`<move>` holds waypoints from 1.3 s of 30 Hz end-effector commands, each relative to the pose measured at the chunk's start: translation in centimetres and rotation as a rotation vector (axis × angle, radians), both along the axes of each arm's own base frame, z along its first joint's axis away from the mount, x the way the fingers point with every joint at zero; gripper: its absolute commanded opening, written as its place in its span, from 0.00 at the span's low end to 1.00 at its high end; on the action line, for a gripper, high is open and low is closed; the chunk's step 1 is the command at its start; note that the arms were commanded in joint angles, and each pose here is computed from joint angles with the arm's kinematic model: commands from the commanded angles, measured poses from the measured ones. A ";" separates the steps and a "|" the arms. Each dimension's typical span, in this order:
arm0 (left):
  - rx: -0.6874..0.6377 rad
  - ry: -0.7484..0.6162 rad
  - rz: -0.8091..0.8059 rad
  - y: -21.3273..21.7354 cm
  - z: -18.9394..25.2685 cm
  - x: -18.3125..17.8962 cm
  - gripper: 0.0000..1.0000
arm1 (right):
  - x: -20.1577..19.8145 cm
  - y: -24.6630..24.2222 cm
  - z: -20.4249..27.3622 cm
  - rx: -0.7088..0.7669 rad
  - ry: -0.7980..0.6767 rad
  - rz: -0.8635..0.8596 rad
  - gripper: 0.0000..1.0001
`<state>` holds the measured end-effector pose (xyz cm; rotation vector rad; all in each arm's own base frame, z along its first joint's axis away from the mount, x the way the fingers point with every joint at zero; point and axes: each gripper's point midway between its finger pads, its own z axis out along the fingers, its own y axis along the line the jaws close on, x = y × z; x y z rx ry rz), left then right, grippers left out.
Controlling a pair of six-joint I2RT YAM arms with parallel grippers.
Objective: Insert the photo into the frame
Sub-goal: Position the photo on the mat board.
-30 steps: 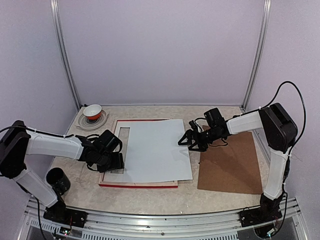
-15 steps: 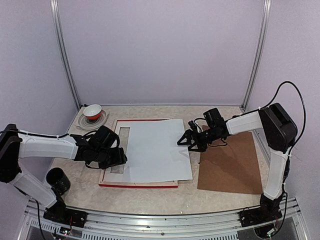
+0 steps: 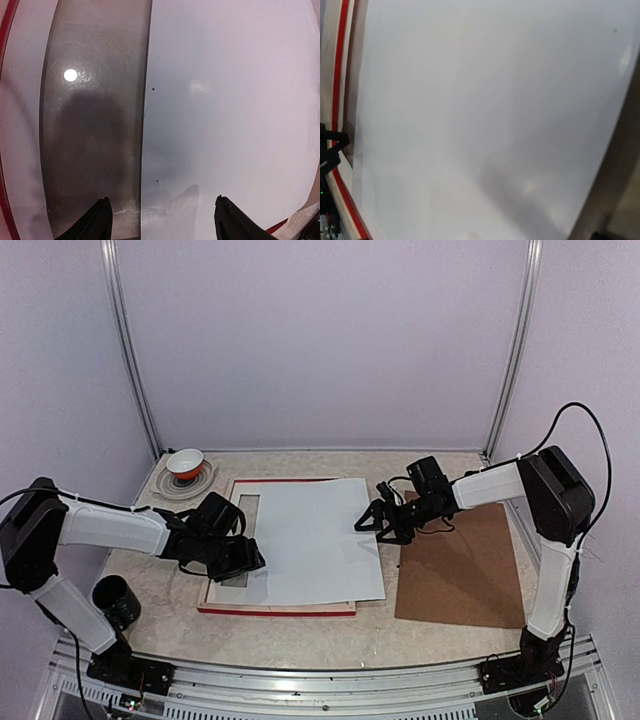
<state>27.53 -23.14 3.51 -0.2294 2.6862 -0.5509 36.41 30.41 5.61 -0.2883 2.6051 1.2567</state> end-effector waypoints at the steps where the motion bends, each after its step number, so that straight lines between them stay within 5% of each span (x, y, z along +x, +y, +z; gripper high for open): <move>1: -0.067 -0.009 -0.038 -1.6 0.7 0.8 0.69 | 0.2 0.5 0.9 0.001 -0.031 0.016 0.96; 22: -0.108 0.028 -0.071 -2.4 -0.5 0.5 0.69 | -0.4 0.5 2.6 0.114 -0.027 0.030 0.94; 39: -0.224 -0.067 -0.053 -2.2 2.1 1.4 0.70 | -0.7 -0.3 0.8 0.156 0.013 0.016 0.92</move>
